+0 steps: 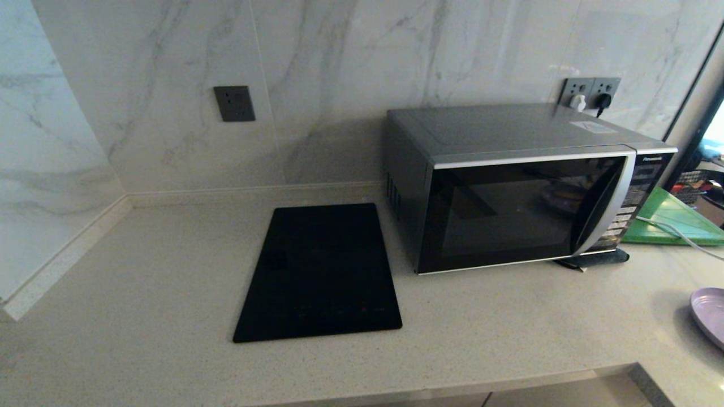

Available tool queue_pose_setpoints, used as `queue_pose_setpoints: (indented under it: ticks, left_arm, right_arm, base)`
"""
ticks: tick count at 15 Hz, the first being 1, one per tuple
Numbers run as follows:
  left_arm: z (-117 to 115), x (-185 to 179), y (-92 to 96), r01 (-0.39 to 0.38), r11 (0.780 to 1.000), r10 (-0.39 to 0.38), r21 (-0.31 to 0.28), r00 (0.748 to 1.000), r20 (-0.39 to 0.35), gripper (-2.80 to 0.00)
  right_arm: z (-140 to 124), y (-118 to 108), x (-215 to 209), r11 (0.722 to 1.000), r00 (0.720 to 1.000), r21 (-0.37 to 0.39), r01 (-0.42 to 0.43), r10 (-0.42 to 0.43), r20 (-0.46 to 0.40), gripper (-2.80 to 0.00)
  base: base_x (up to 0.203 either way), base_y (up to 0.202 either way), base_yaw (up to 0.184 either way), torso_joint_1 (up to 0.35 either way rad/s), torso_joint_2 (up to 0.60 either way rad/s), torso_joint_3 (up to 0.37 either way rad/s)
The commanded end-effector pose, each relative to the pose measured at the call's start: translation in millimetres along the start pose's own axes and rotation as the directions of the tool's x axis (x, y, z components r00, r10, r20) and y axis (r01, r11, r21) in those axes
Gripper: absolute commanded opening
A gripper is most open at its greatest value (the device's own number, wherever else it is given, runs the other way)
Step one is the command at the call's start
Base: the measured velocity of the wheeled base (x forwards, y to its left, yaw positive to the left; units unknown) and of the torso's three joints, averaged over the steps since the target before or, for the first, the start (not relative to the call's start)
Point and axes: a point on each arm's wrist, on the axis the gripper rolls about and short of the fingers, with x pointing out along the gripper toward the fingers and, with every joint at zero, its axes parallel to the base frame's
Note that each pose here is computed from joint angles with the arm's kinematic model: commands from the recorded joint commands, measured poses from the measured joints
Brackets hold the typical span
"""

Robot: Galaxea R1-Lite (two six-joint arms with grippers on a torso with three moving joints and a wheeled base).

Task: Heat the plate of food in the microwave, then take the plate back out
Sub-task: Open the microwave oven

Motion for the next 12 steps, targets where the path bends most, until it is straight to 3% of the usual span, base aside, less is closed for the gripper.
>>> queue_pose_setpoints:
  ticks: [1,12]
  left_arm:
    - [0.1,0.1,0.0,-0.001,1.0,0.001,-0.001,1.0,-0.001,-2.8]
    - [0.1,0.1,0.0,-0.001,1.0,0.001,-0.001,1.0,-0.001,-2.8]
  right_arm:
    - [0.2,0.0,0.0,1.0,1.0,0.002,-0.001,0.001,0.001,-2.8]
    - [2.5,0.3,-0.7,1.0,1.0,0.004,0.001,-0.001,0.01,-2.8]
  base:
    - [0.0,0.0,0.0,0.0,0.0,0.0]
    - [0.0,0.0,0.0,0.0,0.0,0.0]
